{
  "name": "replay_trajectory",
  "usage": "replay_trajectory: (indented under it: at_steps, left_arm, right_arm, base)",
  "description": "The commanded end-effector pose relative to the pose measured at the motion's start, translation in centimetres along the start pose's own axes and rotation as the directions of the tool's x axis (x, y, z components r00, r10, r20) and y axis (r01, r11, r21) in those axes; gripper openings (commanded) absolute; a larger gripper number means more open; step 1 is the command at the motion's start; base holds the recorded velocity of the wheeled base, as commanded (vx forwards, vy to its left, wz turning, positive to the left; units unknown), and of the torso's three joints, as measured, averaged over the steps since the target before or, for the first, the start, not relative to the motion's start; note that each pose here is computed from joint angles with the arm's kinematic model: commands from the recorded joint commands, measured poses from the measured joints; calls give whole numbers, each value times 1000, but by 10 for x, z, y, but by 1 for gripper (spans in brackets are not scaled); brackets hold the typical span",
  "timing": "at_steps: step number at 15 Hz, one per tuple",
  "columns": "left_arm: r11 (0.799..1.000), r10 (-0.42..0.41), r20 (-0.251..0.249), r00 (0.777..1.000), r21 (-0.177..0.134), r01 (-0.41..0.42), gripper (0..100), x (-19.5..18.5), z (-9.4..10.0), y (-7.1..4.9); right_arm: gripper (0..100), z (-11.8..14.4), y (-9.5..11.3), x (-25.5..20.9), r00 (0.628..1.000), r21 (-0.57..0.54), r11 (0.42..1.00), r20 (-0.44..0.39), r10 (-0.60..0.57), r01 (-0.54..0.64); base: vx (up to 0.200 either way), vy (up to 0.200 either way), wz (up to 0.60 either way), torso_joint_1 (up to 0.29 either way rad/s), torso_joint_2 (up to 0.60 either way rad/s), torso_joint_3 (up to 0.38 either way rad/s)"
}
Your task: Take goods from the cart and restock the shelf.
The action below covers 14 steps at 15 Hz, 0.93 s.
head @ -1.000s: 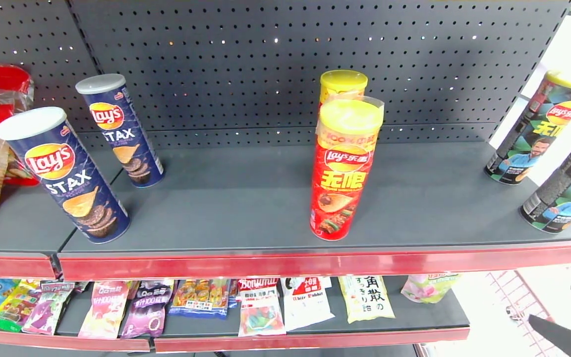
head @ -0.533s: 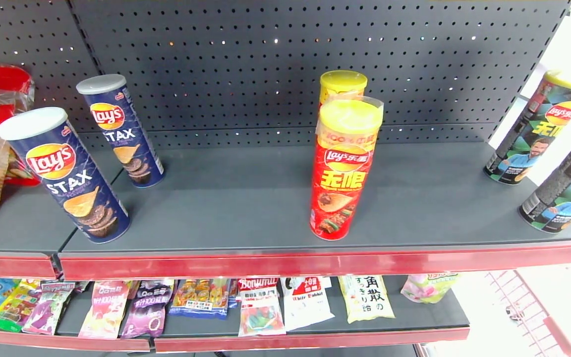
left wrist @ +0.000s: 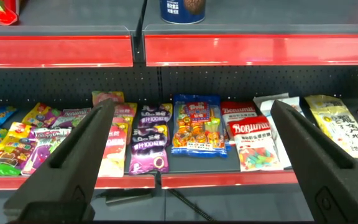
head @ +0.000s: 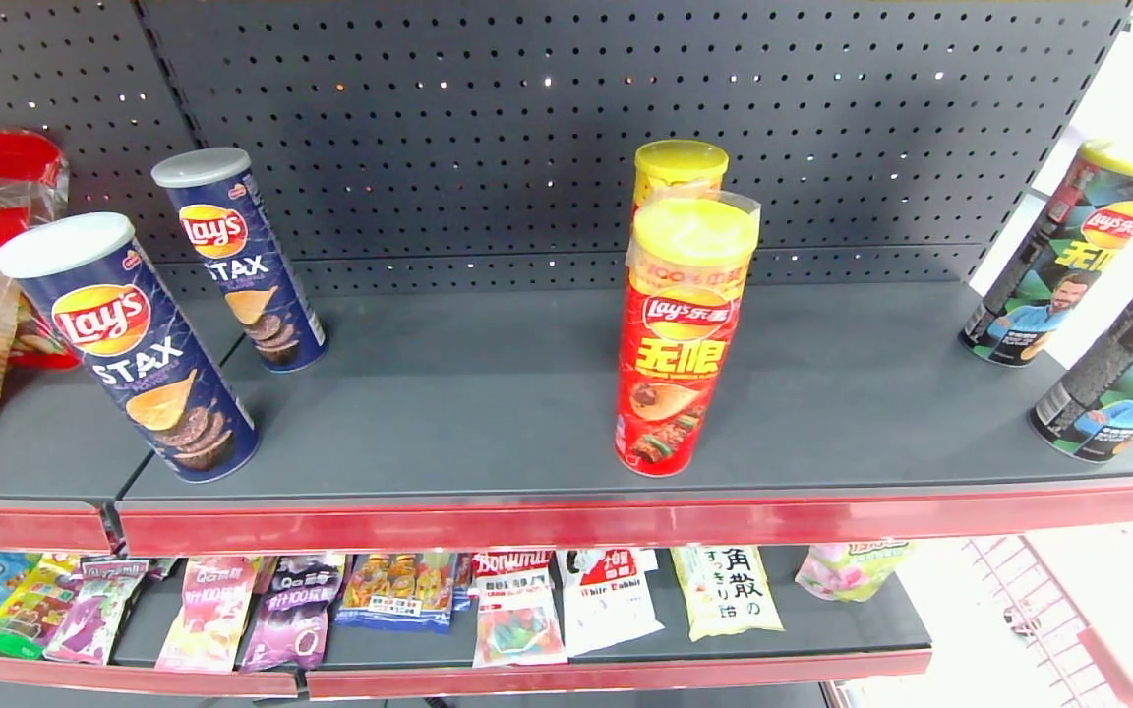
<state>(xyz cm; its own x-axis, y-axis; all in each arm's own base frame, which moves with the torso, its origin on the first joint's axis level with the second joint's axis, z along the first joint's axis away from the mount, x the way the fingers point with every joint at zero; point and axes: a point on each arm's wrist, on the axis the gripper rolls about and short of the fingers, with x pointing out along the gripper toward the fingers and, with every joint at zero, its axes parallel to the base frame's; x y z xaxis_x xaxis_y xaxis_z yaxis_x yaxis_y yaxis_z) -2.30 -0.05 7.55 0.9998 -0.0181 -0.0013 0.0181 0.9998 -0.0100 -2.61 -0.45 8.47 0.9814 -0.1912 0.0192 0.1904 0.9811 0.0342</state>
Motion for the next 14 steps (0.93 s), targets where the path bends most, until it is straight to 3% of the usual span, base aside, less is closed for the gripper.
replay_trajectory:
  at_steps: [1,6,7,8,9,10,13,14]
  left_arm:
    - [1000,0,-2,1000,-1,0,100,0,0,0]
    - [1000,0,-2,1000,-1,0,100,0,0,0]
    - [1000,0,0,1000,-1,0,100,0,0,0]
    - [1000,1,-2,1000,1,-1,100,0,0,0]
    - [1000,0,-2,1000,-1,0,100,0,0,0]
    - [1000,0,-2,1000,1,0,100,0,0,0]
    - [1000,0,-2,1000,1,0,100,0,0,0]
    - [1000,0,-2,1000,1,0,100,0,0,0]
  right_arm:
    - [100,-2,0,1,1000,-31,1000,3,-4,4]
    - [100,-3,0,1,1000,-58,998,8,-1,1]
    - [100,-2,2,1,998,-100,993,12,65,-64]
    - [100,-2,5,1,979,-103,974,10,202,-200]
    - [100,-2,5,0,971,-84,968,5,238,-237]
    - [100,-2,4,0,981,-22,980,5,196,-196]
    - [100,-1,1,1,999,8,999,26,40,-40]
    - [100,-2,4,2,986,-1,986,26,165,-165]
  base:
    - [0,0,0,0,0,0]
    - [0,0,0,0,0,0]
    - [0,0,0,0,0,0]
    - [0,0,0,0,0,0]
    - [0,0,0,0,0,0]
    - [0,0,0,0,0,0]
    - [0,0,0,0,0,0]
    - [0,0,0,0,0,0]
